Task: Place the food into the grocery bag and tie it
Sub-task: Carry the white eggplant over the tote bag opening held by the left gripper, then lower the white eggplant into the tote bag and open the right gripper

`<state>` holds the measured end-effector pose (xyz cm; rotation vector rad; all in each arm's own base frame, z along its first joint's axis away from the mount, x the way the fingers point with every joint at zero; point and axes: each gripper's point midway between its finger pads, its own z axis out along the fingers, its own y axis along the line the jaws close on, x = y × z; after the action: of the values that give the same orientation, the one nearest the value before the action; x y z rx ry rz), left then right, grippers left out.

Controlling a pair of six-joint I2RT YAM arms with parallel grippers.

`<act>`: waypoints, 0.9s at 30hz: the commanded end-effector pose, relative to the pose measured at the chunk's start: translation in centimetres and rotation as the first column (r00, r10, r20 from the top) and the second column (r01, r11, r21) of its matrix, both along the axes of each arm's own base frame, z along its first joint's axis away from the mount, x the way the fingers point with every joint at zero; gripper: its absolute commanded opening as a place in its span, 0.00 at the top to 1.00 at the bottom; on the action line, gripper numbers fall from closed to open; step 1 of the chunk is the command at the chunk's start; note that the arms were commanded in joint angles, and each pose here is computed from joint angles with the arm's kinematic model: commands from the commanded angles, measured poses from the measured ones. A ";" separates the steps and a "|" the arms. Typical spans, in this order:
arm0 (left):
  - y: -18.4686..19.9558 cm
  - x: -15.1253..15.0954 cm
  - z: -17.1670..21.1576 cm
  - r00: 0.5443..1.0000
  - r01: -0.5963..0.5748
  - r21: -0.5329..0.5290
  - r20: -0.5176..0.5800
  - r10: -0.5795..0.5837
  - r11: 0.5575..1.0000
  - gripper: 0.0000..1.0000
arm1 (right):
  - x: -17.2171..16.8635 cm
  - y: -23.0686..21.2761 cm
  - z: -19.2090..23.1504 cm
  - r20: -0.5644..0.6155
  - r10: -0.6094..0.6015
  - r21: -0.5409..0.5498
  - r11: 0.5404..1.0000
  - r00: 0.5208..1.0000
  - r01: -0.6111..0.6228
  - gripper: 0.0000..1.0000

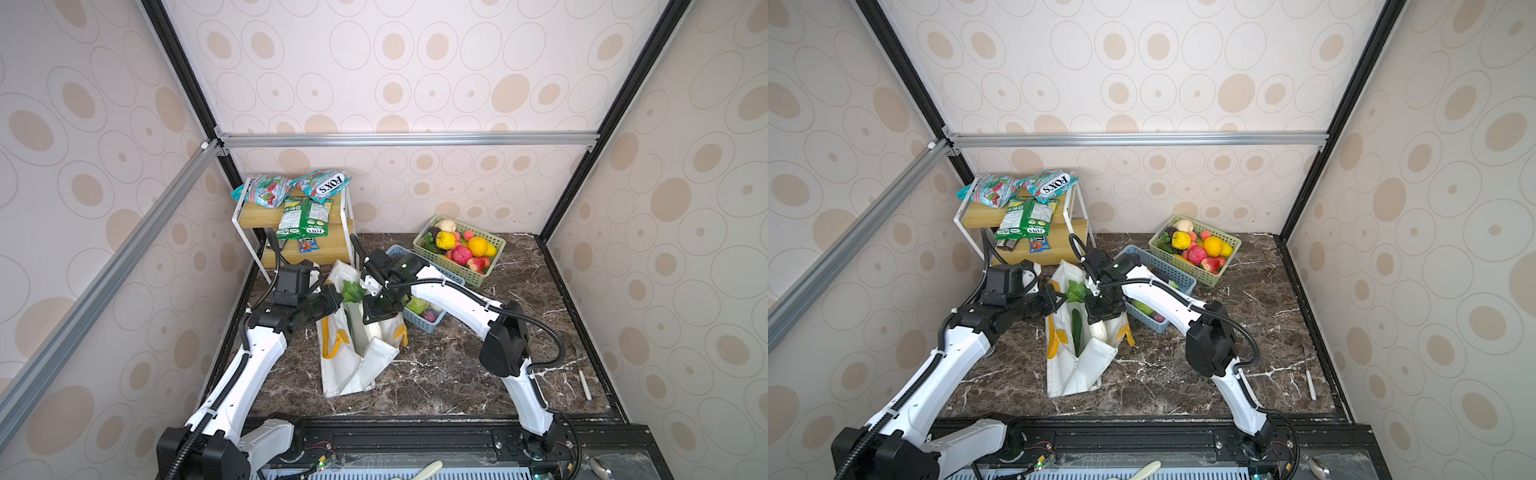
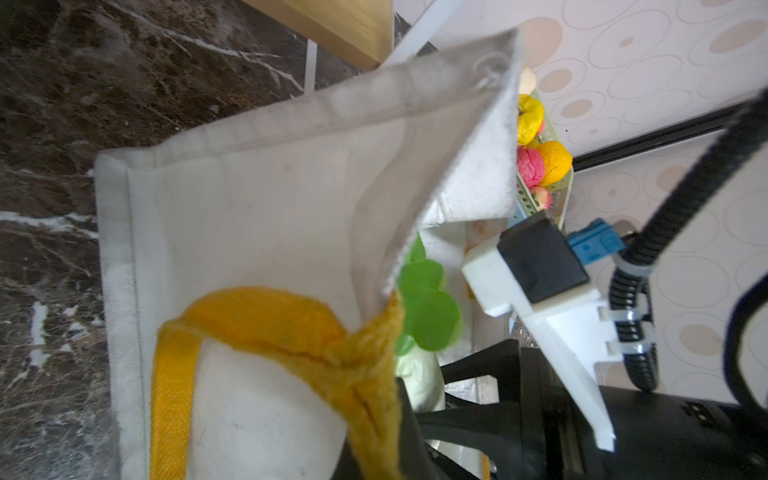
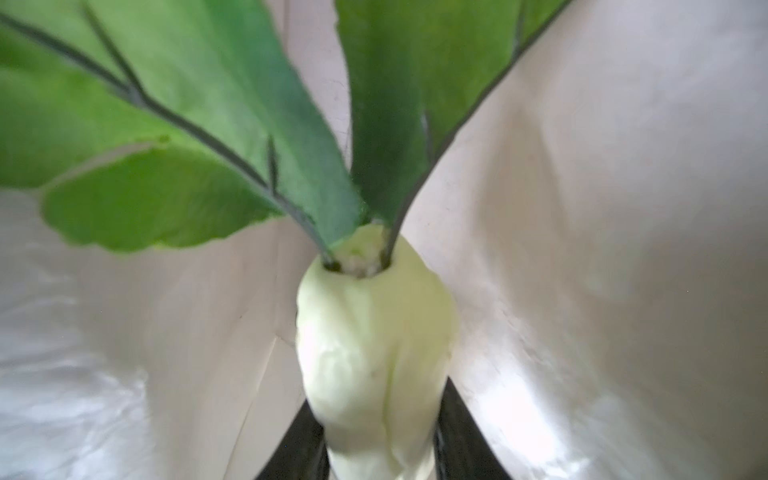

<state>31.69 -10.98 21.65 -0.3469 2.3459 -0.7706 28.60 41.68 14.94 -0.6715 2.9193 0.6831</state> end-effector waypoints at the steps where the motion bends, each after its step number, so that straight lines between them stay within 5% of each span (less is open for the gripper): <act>1: -1.2 0.2 3.3 0.990 0.074 -0.023 0.122 -0.071 0.997 1.00 | -0.4 -1.0 3.0 -0.014 -0.047 0.013 0.999 0.999 0.048 0.63; 11: -3.4 -0.6 4.1 0.976 0.161 -0.064 0.157 -0.149 0.985 1.00 | -1.5 1.1 3.6 -0.086 -0.034 0.116 0.992 0.996 0.044 0.64; 27: -4.1 -0.3 5.5 0.969 0.176 -0.111 0.193 -0.153 0.978 1.00 | 0.7 2.5 -2.9 -0.055 -0.088 0.115 0.989 0.995 0.094 0.63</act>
<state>31.15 -14.21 24.06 -0.1892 2.2782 -0.9273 28.66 43.91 12.63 -0.5555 2.9238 0.8756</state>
